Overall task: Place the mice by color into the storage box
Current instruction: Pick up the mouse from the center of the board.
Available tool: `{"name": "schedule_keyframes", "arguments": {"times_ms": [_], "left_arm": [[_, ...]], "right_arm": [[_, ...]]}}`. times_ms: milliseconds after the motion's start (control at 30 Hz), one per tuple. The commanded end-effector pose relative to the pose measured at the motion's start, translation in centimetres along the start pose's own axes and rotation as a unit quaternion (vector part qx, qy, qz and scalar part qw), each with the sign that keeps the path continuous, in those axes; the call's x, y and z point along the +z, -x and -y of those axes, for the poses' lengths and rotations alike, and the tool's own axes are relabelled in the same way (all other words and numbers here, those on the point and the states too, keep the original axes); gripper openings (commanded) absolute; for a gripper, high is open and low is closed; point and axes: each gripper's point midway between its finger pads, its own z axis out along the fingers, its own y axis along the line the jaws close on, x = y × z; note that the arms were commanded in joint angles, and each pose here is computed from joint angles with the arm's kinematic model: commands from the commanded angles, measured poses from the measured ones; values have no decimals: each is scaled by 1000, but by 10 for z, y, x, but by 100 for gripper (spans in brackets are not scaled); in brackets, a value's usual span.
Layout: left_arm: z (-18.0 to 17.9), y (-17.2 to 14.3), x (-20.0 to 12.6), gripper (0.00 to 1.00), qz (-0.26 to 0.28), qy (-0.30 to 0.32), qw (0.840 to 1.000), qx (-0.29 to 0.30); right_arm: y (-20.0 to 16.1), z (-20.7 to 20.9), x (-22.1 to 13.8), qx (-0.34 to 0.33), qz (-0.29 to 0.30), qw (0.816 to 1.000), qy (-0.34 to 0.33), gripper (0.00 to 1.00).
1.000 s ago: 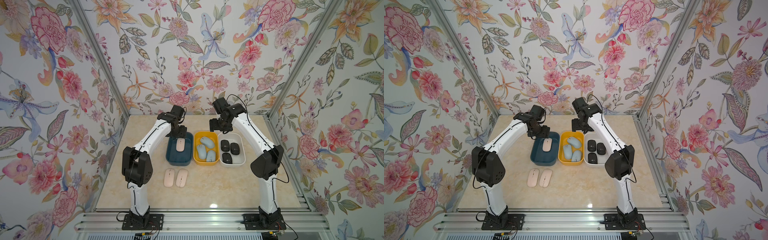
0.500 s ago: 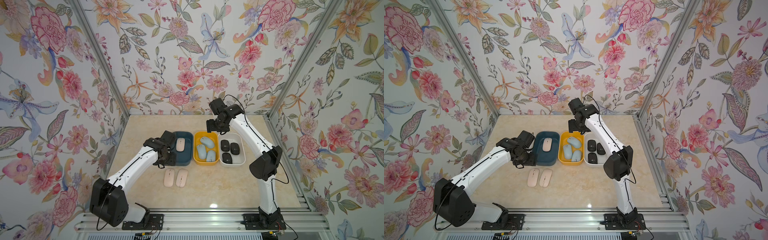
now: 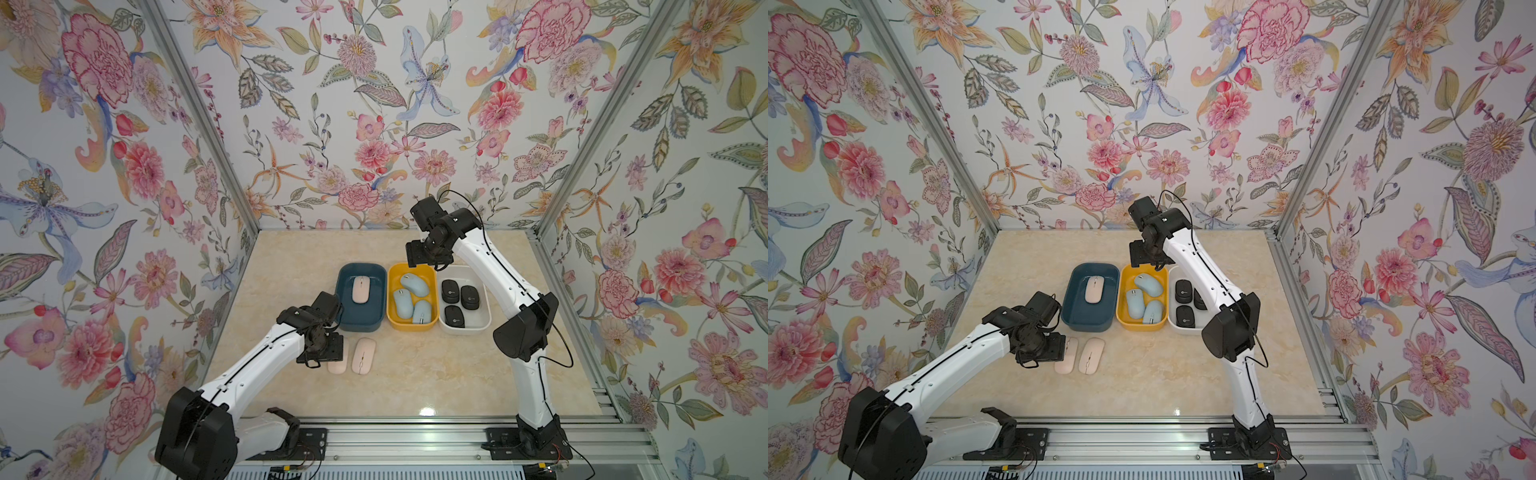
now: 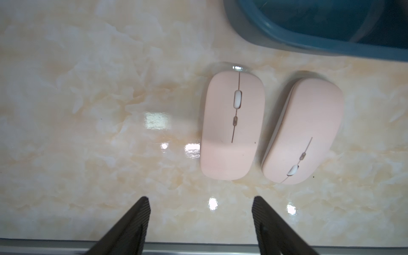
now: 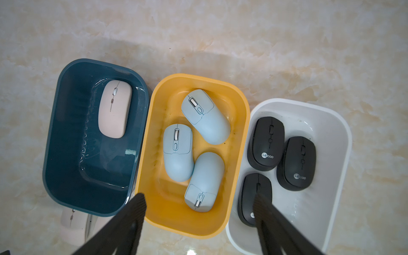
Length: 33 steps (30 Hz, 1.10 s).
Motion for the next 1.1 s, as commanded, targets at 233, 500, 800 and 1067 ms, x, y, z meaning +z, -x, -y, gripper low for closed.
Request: {"name": "schedule_keyframes", "arguments": {"times_ms": [233, 500, 800, 1067], "left_arm": [[15, 5, 24, 78, -14, -17, 1000, 5], [17, 5, 37, 78, -31, -10, 999, 17], [23, 3, 50, 77, -48, -5, 998, 31], [22, 4, 59, 77, -53, 8, 998, 33]], "right_arm": [[-9, 0, 12, -8, -22, 1000, -14, 80], [-8, 3, 13, -10, -21, 999, -22, 80], [-9, 6, 13, -11, -24, 999, -26, 80], [-10, 9, 13, -12, -26, 999, -28, 80]]}}
